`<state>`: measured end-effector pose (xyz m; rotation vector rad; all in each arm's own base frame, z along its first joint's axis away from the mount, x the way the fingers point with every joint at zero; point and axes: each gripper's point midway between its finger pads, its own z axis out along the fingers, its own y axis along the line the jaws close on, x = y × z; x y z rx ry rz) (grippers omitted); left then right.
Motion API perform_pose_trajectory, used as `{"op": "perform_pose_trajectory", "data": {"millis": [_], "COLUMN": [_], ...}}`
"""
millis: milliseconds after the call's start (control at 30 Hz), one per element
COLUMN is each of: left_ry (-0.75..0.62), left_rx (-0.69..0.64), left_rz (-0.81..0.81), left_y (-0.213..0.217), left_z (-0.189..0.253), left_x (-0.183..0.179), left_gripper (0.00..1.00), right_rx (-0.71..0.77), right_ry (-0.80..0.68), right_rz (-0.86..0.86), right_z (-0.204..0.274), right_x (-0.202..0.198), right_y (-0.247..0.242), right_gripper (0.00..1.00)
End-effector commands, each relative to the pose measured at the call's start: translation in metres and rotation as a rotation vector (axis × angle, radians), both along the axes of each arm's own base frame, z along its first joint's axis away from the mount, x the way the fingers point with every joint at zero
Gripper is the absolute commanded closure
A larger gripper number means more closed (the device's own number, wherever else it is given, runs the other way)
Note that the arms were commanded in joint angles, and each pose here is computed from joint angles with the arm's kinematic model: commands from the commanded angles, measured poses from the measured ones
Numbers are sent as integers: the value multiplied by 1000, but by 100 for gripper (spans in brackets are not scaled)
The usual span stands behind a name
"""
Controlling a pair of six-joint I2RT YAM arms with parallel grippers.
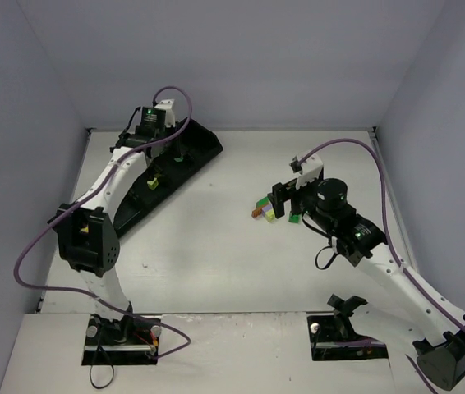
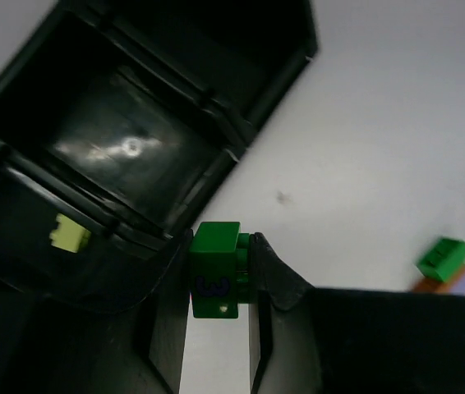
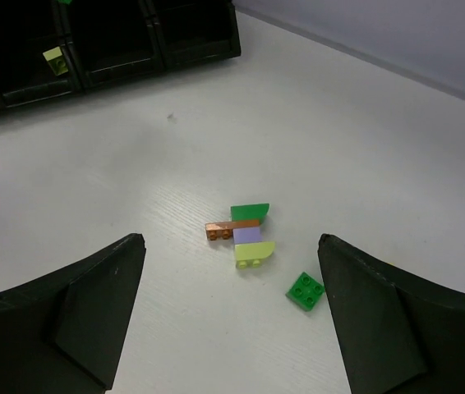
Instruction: Sort the legos into containers by color
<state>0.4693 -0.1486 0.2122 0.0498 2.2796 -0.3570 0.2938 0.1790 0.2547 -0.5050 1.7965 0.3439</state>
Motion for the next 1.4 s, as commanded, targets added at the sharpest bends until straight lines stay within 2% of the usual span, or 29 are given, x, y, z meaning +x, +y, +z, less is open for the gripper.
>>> {"op": "perform_pose_trajectory", "data": {"millis": [0, 67, 133, 200, 400, 467, 600, 633, 733, 867, 900, 967, 1000, 1033, 1233, 1367], "left_ry": [-127, -128, -124, -112, -105, -109, -114, -116, -109, -124, -146, -114, -126, -98, -36, -12], "left_rx": [131, 195, 210, 243, 252, 253, 240, 232, 199, 161, 151, 147, 130, 112, 11, -23], "left_rz": [144, 165, 170, 182, 210, 201, 187, 186, 177, 100, 51, 5, -18, -68, -195, -241], "left_y": [40, 50, 52, 56, 68, 67, 64, 63, 56, 21, -5, -30, -44, -75, -183, -236], "left_z": [12, -1, -9, -23, -36, -35, -32, -31, -18, 2, 15, 5, 14, 4, -5, -16], "left_x": [53, 73, 83, 94, 117, 120, 119, 118, 106, 75, 60, 38, 27, 6, -72, -100], "left_gripper": [99, 93, 93, 85, 72, 66, 48, 40, 34, 32, 32, 32, 32, 32, 32, 32], "right_rx": [75, 78, 75, 71, 65, 63, 74, 71, 75, 120, 133, 146, 149, 151, 220, 255], "right_ry": [-9, 12, 19, 33, 78, 91, 119, 129, 160, 182, 186, 216, 224, 236, 312, 350], "right_rz": [-103, -100, -105, -105, -130, -147, -205, -221, -283, -368, -408, -451, -495, -515, -673, -760], "right_z": [10, 6, 4, 1, -10, -14, -22, -25, -32, -33, -32, -37, -39, -42, -57, -67], "right_x": [6, 5, 5, 5, 6, 8, 11, 13, 16, 20, 24, 25, 27, 27, 21, 13], "right_y": [-11, -9, -10, -10, -10, -12, -18, -20, -28, -45, -55, -65, -76, -80, -123, -154], "right_gripper": [18, 18, 19, 19, 21, 21, 22, 22, 24, 29, 30, 34, 35, 37, 38, 38]}}
